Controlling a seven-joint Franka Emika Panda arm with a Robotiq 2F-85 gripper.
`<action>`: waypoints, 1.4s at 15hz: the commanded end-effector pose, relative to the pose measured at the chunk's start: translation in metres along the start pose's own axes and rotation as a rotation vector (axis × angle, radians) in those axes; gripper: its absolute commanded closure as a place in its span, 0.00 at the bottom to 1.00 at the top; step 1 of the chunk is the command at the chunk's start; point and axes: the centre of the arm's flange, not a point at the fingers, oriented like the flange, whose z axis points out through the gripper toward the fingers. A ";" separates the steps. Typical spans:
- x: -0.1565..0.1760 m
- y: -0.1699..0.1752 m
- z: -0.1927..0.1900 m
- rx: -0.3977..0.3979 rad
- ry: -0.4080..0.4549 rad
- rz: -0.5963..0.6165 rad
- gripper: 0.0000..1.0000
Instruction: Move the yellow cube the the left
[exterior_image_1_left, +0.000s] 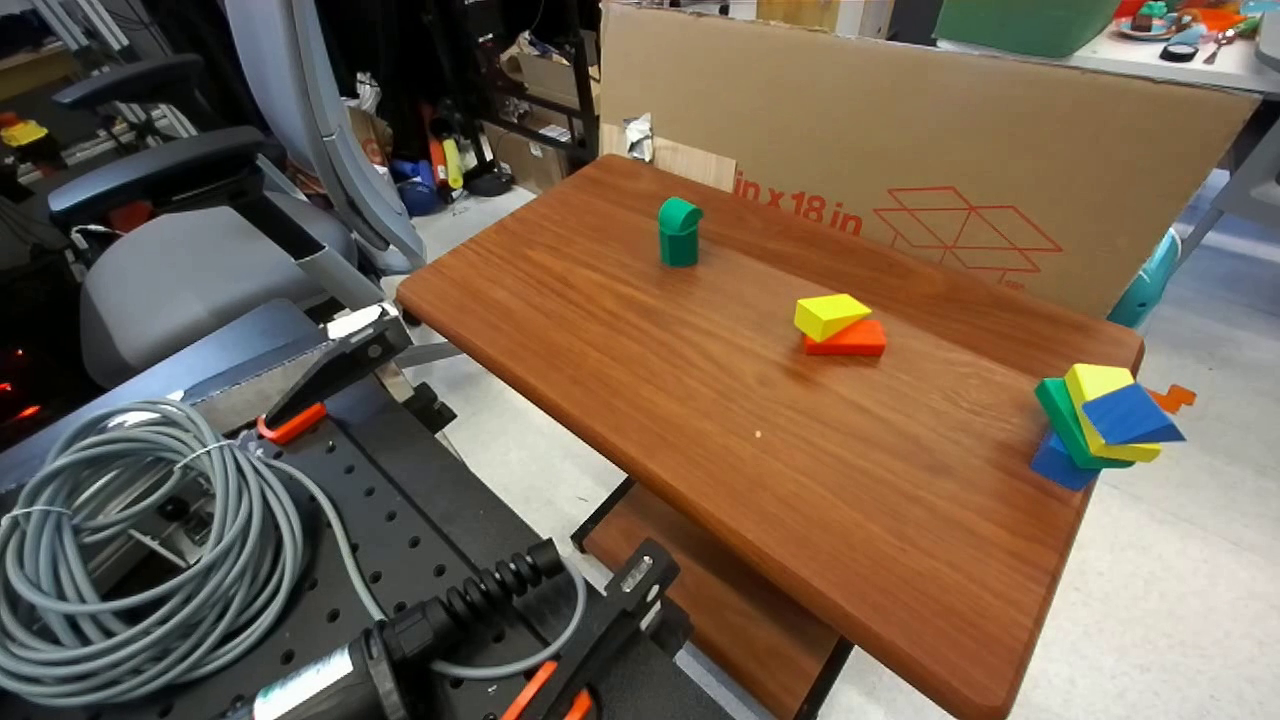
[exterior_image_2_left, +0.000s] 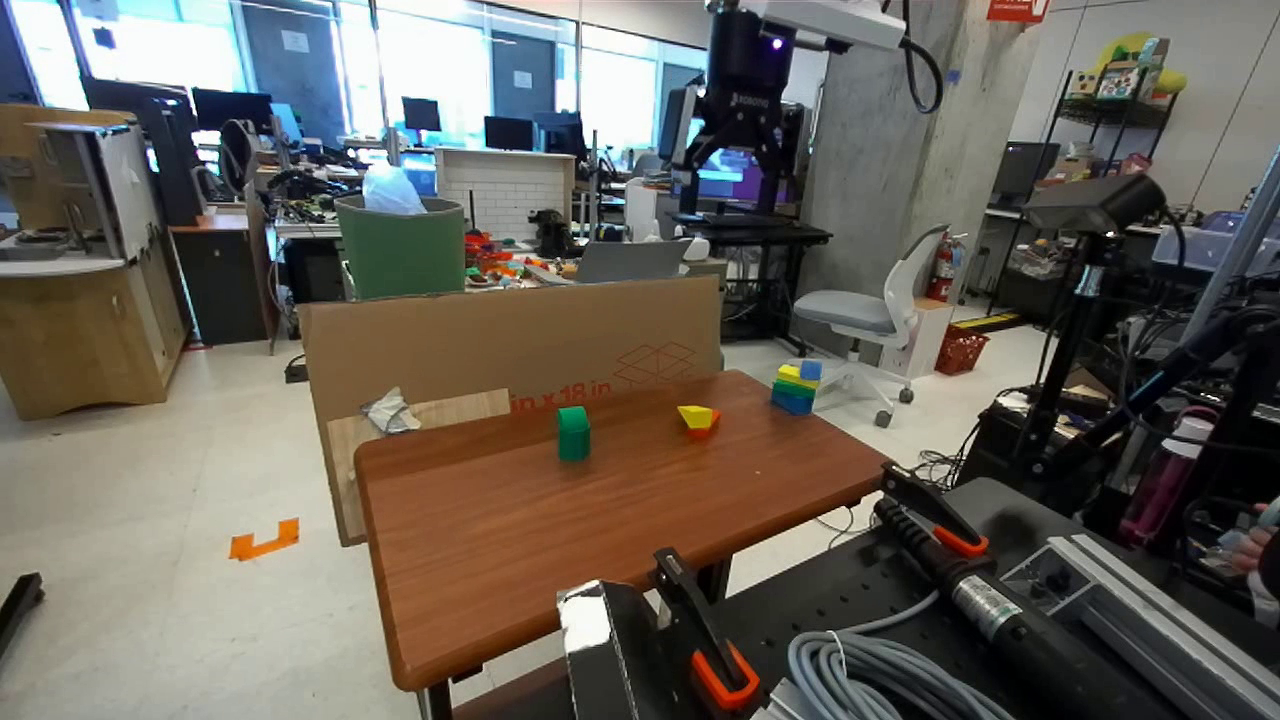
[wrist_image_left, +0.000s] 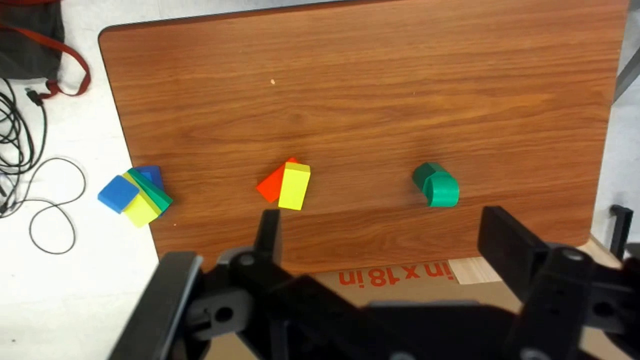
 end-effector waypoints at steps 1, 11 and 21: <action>0.044 0.011 0.033 0.023 -0.011 0.094 0.00; 0.093 0.015 0.121 0.008 -0.093 0.186 0.00; 0.108 0.032 0.190 -0.035 -0.167 0.257 0.00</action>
